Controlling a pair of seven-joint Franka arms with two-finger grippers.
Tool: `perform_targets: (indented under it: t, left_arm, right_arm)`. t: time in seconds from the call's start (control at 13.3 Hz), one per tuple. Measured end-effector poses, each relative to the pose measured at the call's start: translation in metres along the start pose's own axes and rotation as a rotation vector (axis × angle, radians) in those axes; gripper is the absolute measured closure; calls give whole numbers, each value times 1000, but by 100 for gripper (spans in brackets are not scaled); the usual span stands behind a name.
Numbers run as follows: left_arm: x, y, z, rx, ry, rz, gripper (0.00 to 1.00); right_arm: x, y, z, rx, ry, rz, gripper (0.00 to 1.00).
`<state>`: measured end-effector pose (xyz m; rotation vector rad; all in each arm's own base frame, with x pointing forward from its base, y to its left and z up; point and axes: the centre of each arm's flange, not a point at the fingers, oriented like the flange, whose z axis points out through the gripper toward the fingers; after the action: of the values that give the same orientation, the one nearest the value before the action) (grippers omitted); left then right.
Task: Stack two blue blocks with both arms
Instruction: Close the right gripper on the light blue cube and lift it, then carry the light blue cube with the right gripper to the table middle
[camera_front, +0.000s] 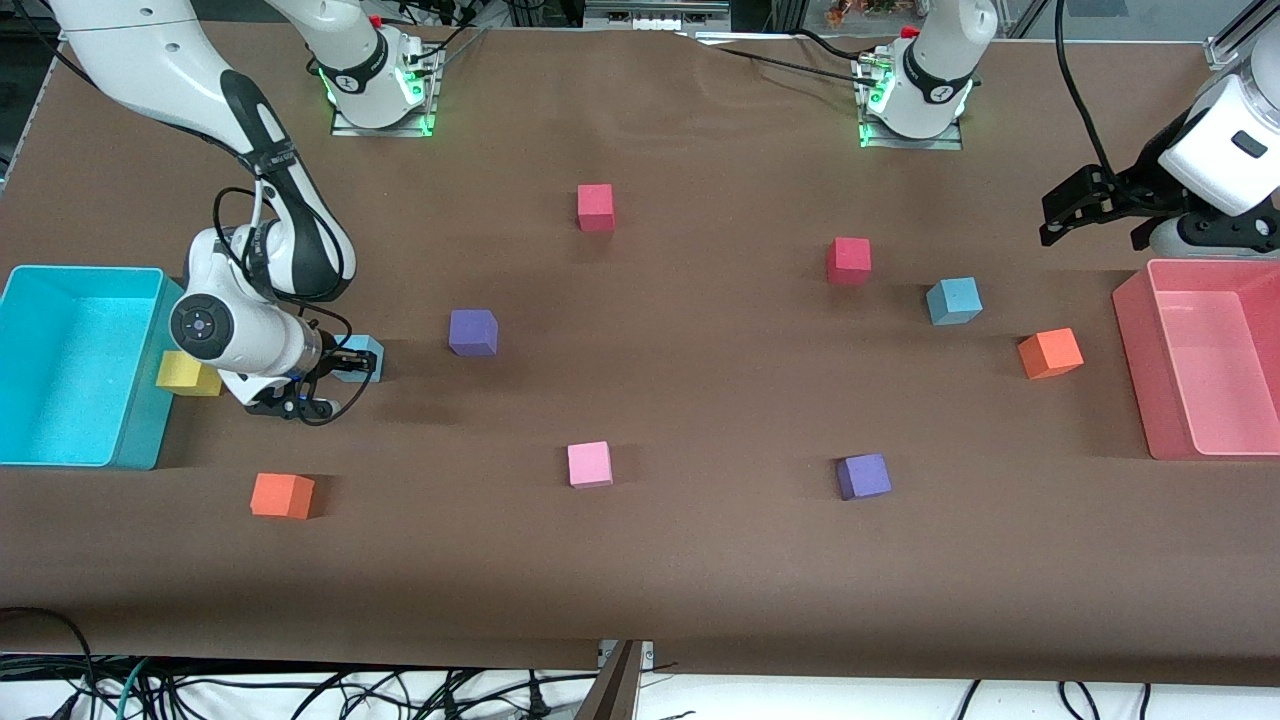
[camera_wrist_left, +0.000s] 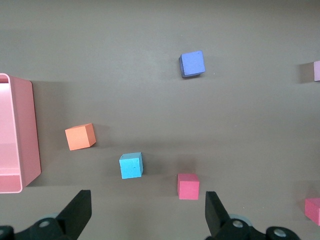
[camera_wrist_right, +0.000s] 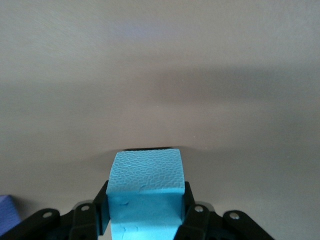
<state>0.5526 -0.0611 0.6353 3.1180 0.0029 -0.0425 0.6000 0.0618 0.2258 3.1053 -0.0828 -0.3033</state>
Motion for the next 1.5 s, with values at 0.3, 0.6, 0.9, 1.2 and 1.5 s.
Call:
perform_targets:
  t: [0.3, 0.6, 0.9, 1.2, 1.5]
  left_arm:
    - [0, -2, 0, 0, 0, -4, 0]
    - [-1, -4, -3, 0, 5, -7, 0]
    - [-1, -5, -3, -1, 6, -9, 0]
    - [-1, -5, -3, -1, 6, -9, 0]
    - [-1, -4, -3, -1, 6, -7, 0]
  right_arm:
    - [9, -70, -100, -33, -46, -3, 47]
    - [-22, -201, -133, -65, -15, -8, 49]
    - [-52, -315, -110, -50, -7, 12, 49]
    - [-75, -407, -66, 4, 2, 99, 49]
    - [-97, -462, -4, 35, 41, 123, 49]
